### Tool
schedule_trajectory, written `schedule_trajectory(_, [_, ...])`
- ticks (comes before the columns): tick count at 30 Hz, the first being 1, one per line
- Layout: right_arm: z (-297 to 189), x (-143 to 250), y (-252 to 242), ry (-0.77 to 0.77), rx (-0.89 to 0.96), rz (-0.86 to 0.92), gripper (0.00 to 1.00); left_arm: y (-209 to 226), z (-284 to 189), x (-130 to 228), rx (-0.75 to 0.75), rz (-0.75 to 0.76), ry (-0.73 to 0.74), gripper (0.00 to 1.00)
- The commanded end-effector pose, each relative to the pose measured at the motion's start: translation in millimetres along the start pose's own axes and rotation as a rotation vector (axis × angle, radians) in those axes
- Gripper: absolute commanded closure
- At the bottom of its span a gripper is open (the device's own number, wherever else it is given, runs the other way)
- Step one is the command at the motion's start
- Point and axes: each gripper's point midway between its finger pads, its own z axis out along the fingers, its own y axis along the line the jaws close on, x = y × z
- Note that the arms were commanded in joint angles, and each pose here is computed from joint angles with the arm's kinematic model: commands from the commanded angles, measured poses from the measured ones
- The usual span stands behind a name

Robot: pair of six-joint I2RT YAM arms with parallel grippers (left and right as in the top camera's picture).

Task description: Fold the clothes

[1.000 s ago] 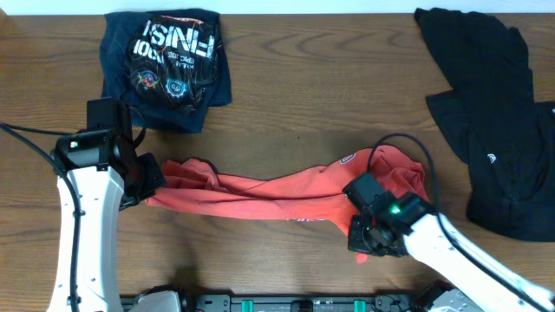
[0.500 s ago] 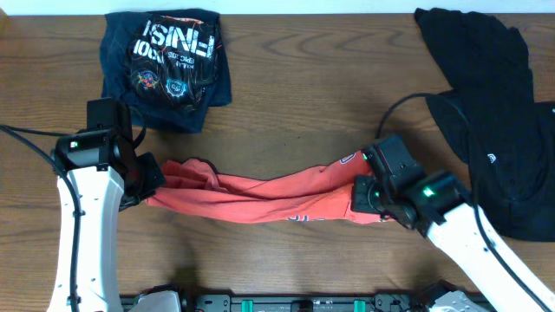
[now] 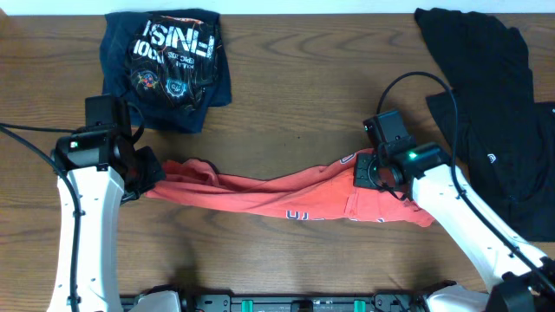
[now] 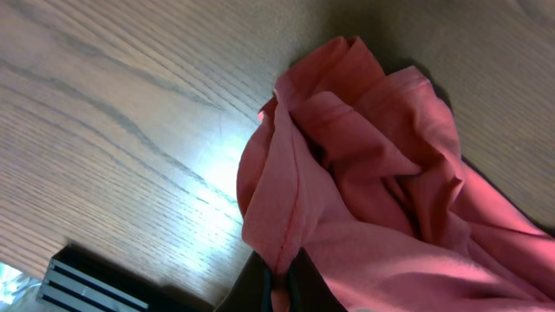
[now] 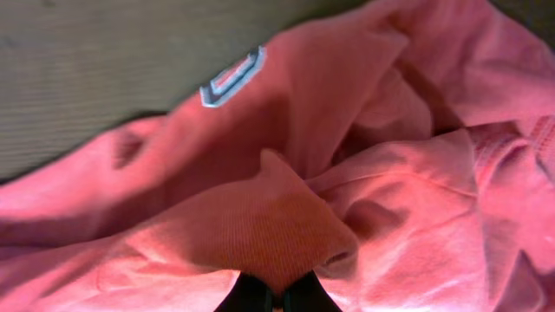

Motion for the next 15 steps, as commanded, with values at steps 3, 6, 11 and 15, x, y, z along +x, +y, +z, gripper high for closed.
schedule_trajectory(3, [8.3,1.6,-8.3,0.028,0.033,-0.026,0.76,8.4,13.8,7.0,-0.043,-0.006,0.019,0.94])
schedule_trajectory(6, [5.4,-1.7,-6.0,0.017,0.020,-0.040,0.10,10.0,18.5,7.5,-0.053,-0.005,0.017,0.86])
schedule_trajectory(11, [-22.4,-17.5,2.4,-0.019,-0.033,-0.064,0.01,11.2,18.6,4.3,-0.061,0.001,0.002,0.45])
schedule_trajectory(15, [-50.5,-33.4,2.5,-0.072,-0.048,-0.098,0.01,10.5,20.6,1.4,-0.062,0.001,-0.005,0.32])
